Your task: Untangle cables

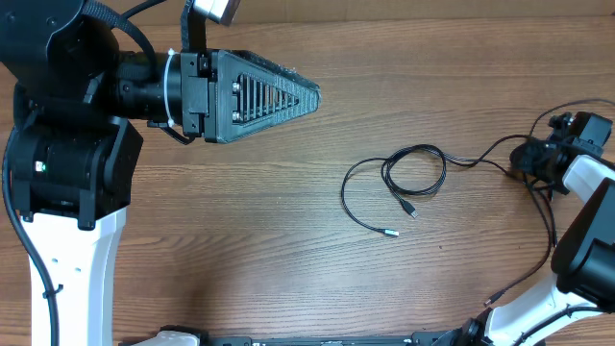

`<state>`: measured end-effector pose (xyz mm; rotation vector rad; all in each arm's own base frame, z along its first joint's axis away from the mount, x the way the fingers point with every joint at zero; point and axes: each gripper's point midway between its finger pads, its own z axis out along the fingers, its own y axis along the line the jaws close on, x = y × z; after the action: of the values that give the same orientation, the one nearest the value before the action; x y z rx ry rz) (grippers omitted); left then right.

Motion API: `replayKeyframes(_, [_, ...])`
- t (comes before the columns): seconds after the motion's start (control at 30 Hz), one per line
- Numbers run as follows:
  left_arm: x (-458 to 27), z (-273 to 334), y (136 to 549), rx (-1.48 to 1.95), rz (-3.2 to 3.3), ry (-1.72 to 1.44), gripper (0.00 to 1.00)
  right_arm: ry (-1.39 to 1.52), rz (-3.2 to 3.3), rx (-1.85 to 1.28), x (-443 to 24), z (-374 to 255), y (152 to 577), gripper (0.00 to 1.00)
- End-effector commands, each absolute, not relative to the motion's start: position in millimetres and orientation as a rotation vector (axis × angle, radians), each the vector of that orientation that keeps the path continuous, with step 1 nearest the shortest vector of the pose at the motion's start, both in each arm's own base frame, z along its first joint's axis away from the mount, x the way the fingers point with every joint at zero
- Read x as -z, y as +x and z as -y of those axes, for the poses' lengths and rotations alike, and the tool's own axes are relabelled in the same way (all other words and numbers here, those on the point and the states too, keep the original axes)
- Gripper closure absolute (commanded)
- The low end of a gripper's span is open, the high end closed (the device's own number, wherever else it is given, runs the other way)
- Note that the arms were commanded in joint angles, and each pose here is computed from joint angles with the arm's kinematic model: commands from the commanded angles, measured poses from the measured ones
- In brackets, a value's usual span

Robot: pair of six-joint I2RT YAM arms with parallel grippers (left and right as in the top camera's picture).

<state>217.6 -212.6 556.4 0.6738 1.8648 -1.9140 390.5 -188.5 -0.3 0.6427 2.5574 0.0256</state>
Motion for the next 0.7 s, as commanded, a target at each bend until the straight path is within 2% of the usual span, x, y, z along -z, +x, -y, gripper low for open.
replayKeyframes(0.0, [-559.7, 212.8, 215.4, 1.903, -1.846, 0.7, 0.25, 0.731, -2.659, -0.081, 43.7, 176.9, 369.2, 0.96])
replayKeyframes(0.2, [-559.7, 212.8, 215.4, 1.897, -1.839, 0.708, 0.25, 0.747, -2.582, -0.19, 31.3, 171.7, 389.5, 0.96])
replayKeyframes(0.33, [-559.6, 212.8, 215.4, 1.884, -1.825, 0.725, 0.25, 0.678, -2.507, -0.307, -3.8, 166.4, 417.0, 0.96])
replayKeyframes(0.53, [-558.9, 213.0, 217.0, 1.855, -1.798, 0.751, 0.24, 0.584, -2.355, -0.293, -110.7, 182.0, 456.2, 0.96])
replayKeyframes(0.57, [-558.8, 213.0, 217.1, 1.85, -1.792, 0.758, 0.24, 0.569, -2.306, -0.27, -142.4, 189.4, 462.3, 0.96])
replayKeyframes(0.67, [-557.9, 213.1, 217.1, 1.843, -1.786, 0.767, 0.24, 0.588, -2.207, -0.239, -195.5, 206.1, 467.9, 0.96])
